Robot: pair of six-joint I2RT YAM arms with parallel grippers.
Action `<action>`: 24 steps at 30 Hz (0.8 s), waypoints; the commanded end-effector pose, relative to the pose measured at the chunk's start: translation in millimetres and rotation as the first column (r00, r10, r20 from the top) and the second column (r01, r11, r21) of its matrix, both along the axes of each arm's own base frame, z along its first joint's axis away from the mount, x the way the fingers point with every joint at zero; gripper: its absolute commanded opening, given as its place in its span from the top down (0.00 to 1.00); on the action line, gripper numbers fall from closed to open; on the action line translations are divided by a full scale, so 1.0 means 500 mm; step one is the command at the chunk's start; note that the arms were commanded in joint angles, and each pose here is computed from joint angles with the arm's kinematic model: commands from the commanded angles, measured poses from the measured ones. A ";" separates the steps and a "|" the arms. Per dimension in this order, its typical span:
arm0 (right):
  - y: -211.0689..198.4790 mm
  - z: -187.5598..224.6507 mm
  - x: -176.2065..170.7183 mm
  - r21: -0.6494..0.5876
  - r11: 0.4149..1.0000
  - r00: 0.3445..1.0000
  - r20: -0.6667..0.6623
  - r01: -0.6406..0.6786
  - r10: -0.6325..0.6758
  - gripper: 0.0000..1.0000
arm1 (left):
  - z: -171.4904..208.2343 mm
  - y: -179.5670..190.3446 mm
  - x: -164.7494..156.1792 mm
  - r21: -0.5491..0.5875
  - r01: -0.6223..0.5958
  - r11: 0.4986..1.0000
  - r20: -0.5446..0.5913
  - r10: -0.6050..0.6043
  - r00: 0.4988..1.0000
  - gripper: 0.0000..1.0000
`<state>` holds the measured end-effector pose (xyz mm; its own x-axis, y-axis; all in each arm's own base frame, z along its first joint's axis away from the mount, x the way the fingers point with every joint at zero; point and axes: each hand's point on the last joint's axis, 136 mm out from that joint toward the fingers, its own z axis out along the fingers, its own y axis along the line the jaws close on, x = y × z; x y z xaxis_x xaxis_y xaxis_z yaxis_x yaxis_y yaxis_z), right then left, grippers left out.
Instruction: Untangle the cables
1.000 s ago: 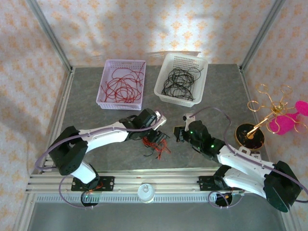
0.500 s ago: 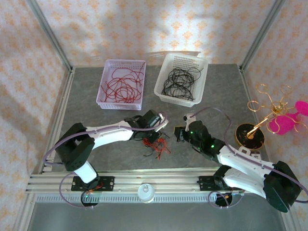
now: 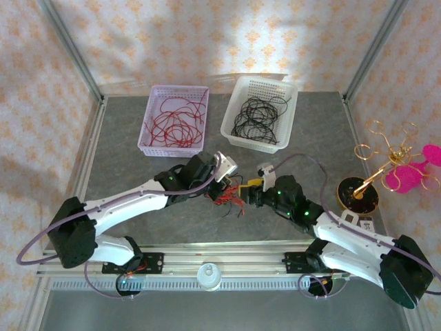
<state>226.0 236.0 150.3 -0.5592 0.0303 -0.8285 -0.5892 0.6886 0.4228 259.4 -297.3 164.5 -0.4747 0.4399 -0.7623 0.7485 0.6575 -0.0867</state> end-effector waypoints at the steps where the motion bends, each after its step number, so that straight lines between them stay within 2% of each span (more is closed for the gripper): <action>1: 0.009 0.051 0.014 0.050 0.999 0.992 0.123 -0.012 0.006 0.49 | 0.031 -0.011 -0.011 -0.071 0.022 0.997 0.027 -0.020 0.999 0.96; 5: -0.007 0.047 0.048 0.009 0.997 0.985 0.155 0.079 -0.079 0.50 | 0.042 -0.012 -0.018 -0.084 0.034 0.996 0.024 -0.032 0.999 0.97; 11: 0.039 0.043 0.061 -0.025 1.000 0.988 0.157 -0.007 0.011 0.51 | 0.092 -0.016 -0.021 -0.134 0.048 0.990 0.057 -0.041 0.998 0.98; 13: 0.035 0.041 0.082 -0.024 0.999 0.987 0.152 0.045 -0.041 0.52 | 0.115 -0.015 -0.024 -0.157 0.053 0.986 0.075 -0.041 0.996 0.98; 16: 0.003 0.037 0.125 -0.024 0.979 0.969 0.148 0.204 -0.199 0.54 | 0.144 -0.010 -0.032 -0.190 0.061 0.980 0.100 -0.043 0.994 0.98; 18: -0.022 0.033 0.149 -0.020 0.952 0.944 0.134 0.306 -0.301 0.62 | 0.164 -0.005 -0.036 -0.212 0.063 0.975 0.121 -0.038 0.992 0.98; 21: -0.037 0.003 0.162 -0.027 0.931 0.929 0.089 0.364 -0.360 0.71 | 0.192 0.001 -0.040 -0.241 0.066 0.968 0.151 -0.030 0.988 0.99; 24: -0.045 -0.027 0.164 -0.041 0.921 0.921 0.058 0.387 -0.385 0.74 | 0.221 0.007 -0.043 -0.274 0.068 0.959 0.179 -0.018 0.984 0.99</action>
